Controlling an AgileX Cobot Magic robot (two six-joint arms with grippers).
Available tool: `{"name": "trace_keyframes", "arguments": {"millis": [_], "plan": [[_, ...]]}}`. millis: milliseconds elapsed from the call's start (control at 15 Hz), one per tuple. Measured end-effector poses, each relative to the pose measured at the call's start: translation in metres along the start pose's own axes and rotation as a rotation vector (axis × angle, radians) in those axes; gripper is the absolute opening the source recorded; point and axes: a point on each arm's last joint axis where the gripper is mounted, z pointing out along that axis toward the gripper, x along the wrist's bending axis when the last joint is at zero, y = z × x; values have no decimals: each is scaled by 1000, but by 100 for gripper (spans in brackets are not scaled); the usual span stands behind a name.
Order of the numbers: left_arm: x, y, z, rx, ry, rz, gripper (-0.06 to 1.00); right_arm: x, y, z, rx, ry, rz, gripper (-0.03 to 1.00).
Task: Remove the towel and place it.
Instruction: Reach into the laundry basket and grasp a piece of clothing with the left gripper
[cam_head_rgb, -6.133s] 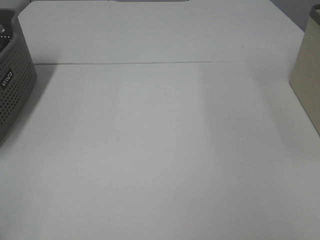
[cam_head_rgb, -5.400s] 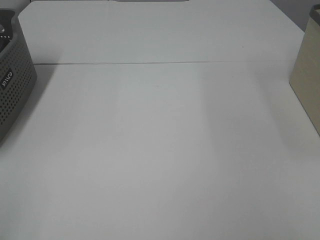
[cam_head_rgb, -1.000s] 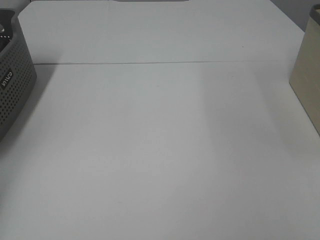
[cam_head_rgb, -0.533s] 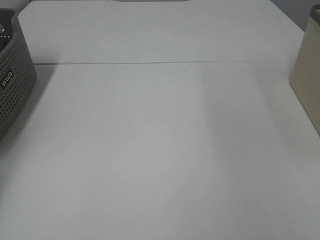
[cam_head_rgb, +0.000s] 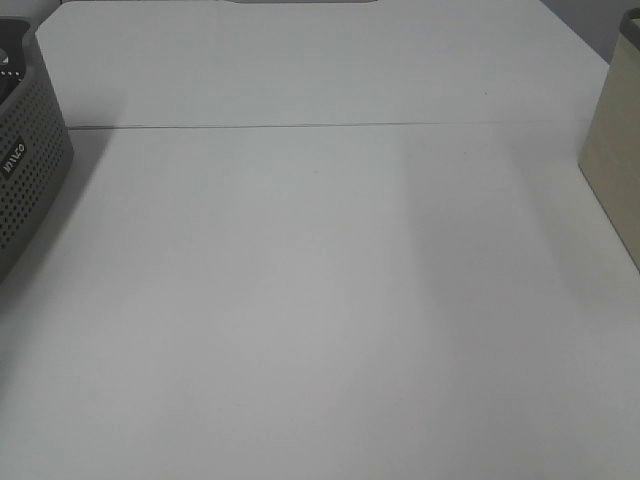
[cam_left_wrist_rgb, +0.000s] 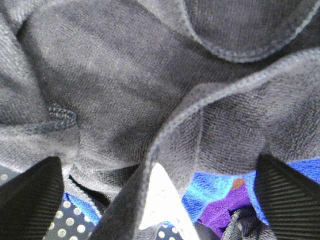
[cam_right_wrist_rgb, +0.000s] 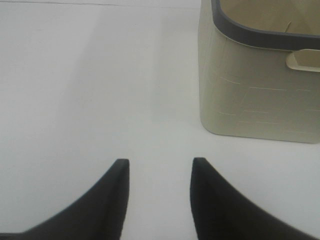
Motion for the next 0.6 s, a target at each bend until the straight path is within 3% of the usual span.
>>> {"name": "trace_keyframes", "arguments": {"millis": [67, 200, 267, 400, 600], "plan": [[0, 0, 0, 0, 0, 0, 90, 0, 0, 0, 0, 0, 0, 41], [0, 0, 0, 0, -1, -2, 74, 0, 0, 0, 0, 0, 0, 41], [0, 0, 0, 1, -1, -2, 54, 0, 0, 0, 0, 0, 0, 41], [0, 0, 0, 3, 0, -4, 35, 0, 0, 0, 0, 0, 0, 41], [0, 0, 0, 5, 1, -2, 23, 0, 0, 0, 0, 0, 0, 41]]}}
